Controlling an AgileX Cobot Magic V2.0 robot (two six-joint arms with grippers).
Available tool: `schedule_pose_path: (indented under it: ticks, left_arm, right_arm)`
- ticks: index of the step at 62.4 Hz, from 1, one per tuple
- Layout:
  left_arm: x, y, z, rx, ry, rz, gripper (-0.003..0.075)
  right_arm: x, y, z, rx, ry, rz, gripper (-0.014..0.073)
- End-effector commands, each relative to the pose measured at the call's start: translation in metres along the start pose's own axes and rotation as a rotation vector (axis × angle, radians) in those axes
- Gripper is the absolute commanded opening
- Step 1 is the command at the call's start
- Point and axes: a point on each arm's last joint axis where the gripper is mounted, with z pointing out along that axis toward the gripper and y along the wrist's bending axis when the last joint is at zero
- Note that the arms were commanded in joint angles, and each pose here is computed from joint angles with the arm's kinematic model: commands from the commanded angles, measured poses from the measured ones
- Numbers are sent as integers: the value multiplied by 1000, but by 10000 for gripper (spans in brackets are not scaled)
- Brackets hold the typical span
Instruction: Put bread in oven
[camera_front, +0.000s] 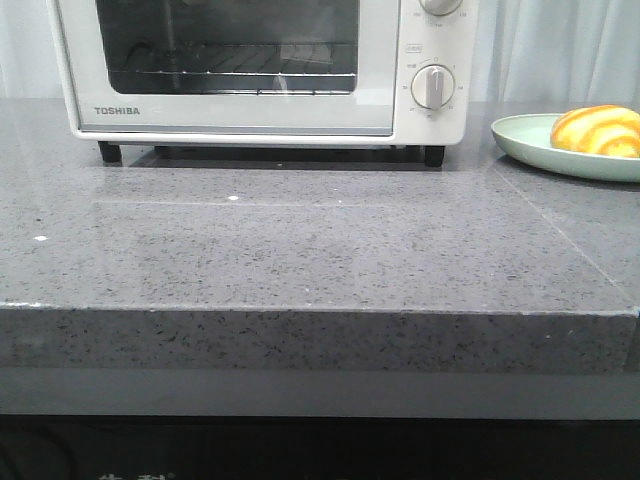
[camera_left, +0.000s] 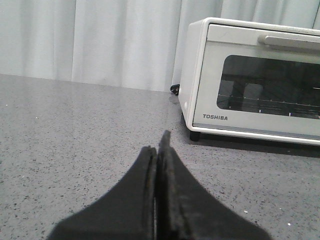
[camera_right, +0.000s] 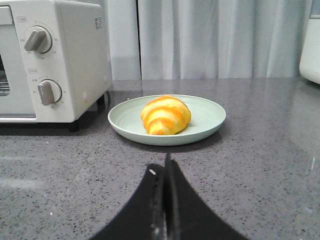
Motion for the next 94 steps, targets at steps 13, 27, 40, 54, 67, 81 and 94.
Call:
schedule_pose_path:
  ticks: [13, 27, 40, 54, 67, 81, 94]
  left_arm:
    - [-1, 0, -1, 8, -77, -8, -18]
    - [-5, 0, -2, 8, -111, -23, -18]
    - [-39, -3, -6, 19, -160, -23, -18]
    - [-102, -11, -9, 35, -91, -19, -18]
    - [-147, -17, 7, 39, 29, -15, -18]
    - [-169, -20, 40, 34, 184, -14, -18]
    - [-152, -19, 69, 21, 307, -16, -18]
  right_arm:
    - [-12, 0, -3, -2, -152, -10, -69]
    - [-11, 0, -2, -2, -143, -10, -69]
    - [-37, 3, -6, -9, -167, 1, -69]
    - [-96, 9, -14, -23, -164, -1, -69]
    - [-143, 13, 1, -21, -49, -16, -69]
    - [-164, 15, 40, -10, 179, -32, -69]
    - [-148, 14, 75, 0, 350, -33, -69]
